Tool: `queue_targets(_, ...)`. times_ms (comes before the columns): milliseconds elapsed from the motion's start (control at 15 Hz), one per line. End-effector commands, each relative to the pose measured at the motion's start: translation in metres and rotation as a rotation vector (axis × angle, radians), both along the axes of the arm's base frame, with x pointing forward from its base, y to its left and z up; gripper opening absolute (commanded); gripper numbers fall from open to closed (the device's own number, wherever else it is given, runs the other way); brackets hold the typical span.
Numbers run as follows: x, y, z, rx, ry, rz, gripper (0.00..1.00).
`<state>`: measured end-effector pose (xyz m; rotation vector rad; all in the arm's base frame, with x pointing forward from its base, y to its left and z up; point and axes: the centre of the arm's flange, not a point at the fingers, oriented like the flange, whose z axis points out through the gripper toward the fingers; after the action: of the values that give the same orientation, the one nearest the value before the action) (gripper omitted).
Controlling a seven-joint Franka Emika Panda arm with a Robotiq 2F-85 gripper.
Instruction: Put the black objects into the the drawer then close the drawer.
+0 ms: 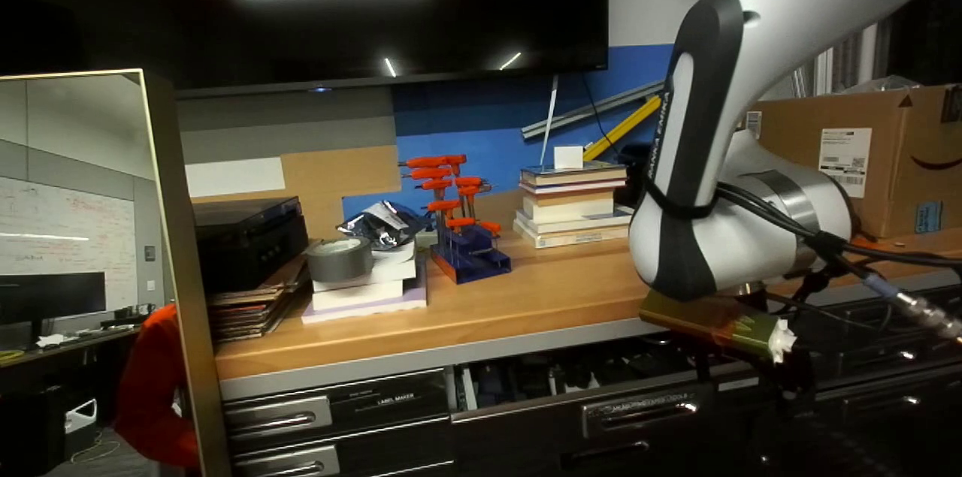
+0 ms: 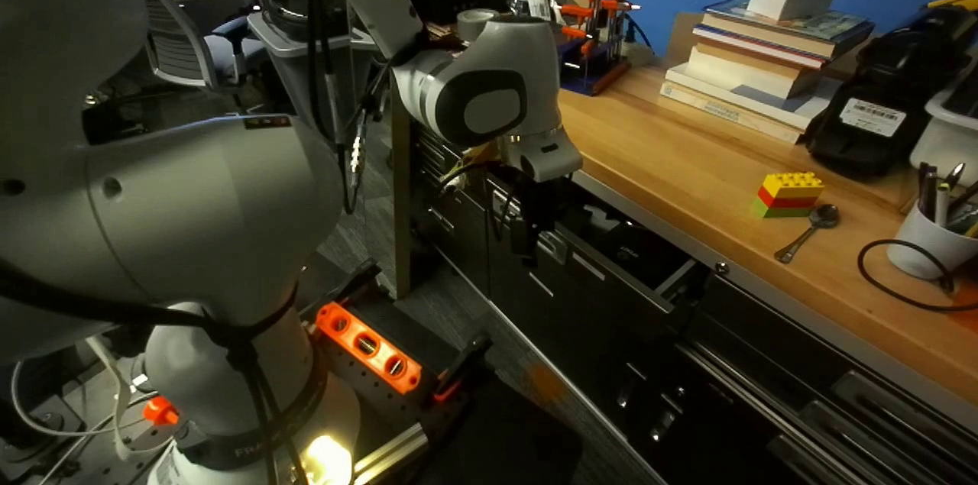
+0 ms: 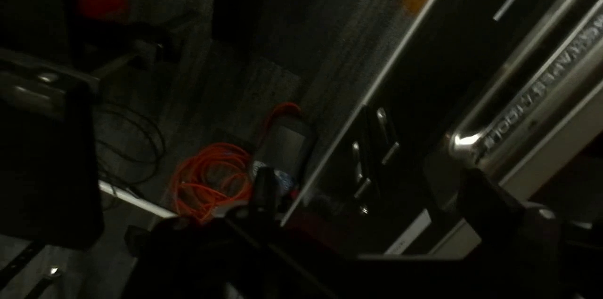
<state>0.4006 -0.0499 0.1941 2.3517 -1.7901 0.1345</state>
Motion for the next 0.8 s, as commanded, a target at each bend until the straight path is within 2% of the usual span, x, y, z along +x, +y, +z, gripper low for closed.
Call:
queue_targets(0, 0.001, 0.015, 0.032, 0.014, 0.166, -0.025, 1.00)
queue_targets(267, 0.003, 0.022, 0.024, 0.066, 0.297, -0.027, 1.00)
queue_targets(733, -0.003, 0.032, -0.020, 0.152, 0.498, -0.030, 1.00)
